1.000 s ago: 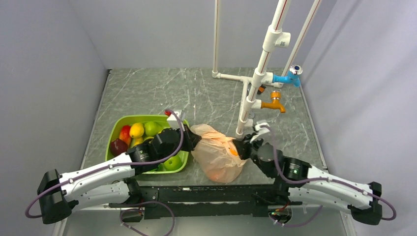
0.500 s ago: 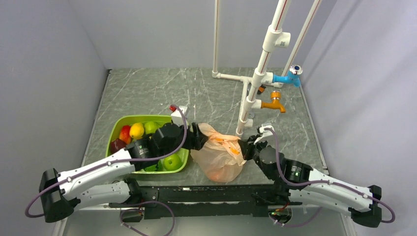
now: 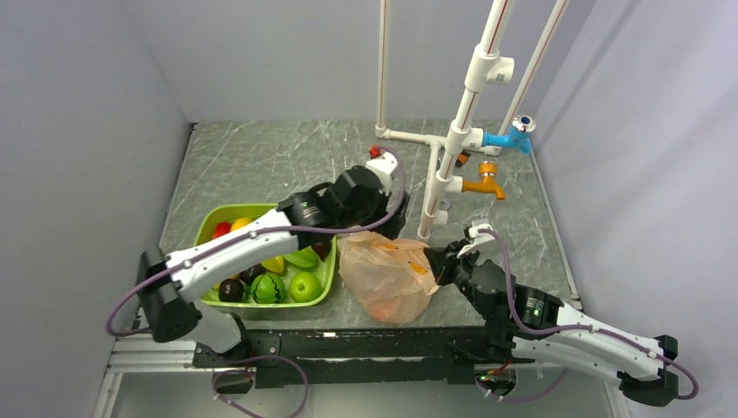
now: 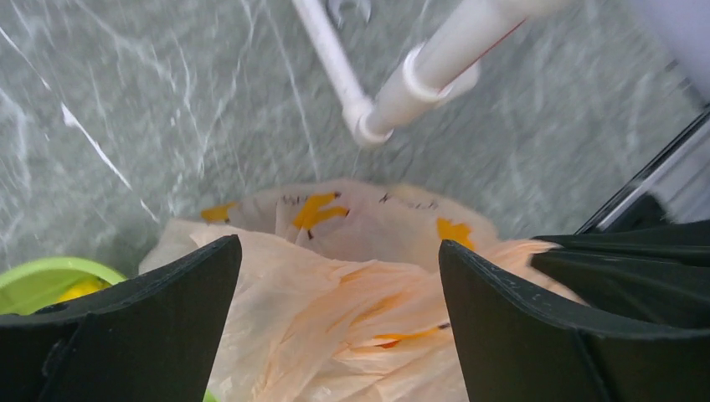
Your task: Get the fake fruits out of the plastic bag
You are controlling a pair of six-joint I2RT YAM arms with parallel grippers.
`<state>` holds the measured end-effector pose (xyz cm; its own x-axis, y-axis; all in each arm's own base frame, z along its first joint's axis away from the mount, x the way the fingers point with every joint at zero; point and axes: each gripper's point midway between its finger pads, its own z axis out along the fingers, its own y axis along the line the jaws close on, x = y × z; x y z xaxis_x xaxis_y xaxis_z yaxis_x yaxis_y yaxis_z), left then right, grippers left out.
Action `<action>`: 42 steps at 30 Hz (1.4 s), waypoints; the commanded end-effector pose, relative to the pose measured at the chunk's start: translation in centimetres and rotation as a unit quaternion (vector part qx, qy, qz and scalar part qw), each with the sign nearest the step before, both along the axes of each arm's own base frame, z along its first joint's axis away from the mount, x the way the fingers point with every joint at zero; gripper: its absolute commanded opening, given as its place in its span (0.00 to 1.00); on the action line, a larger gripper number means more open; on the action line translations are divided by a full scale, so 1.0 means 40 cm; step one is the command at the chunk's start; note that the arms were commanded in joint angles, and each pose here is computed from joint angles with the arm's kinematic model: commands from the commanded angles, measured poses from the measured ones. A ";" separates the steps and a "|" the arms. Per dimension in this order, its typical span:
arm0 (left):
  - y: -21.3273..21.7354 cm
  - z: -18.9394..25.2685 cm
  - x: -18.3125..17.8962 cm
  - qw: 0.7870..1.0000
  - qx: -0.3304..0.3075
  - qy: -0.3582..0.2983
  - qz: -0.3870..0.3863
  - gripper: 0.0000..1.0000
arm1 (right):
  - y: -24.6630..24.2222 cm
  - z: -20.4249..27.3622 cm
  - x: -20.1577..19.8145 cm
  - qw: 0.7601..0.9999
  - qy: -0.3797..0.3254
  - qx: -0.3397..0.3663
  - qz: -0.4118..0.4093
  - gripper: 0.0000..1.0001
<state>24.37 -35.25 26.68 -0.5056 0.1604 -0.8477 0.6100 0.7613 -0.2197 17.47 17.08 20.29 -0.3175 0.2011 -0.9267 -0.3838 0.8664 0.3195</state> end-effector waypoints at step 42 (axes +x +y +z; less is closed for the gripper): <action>0.151 0.016 -0.073 0.960 -0.259 0.018 0.107 0.00 | 0.025 0.061 -0.015 0.999 -0.011 -0.013 0.042 0.47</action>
<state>21.79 -27.90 22.74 -0.5391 -0.2762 -0.7956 0.3700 0.7710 -0.5184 16.70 16.81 18.65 -0.3707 0.1301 -0.9196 -0.3953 0.8739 0.2830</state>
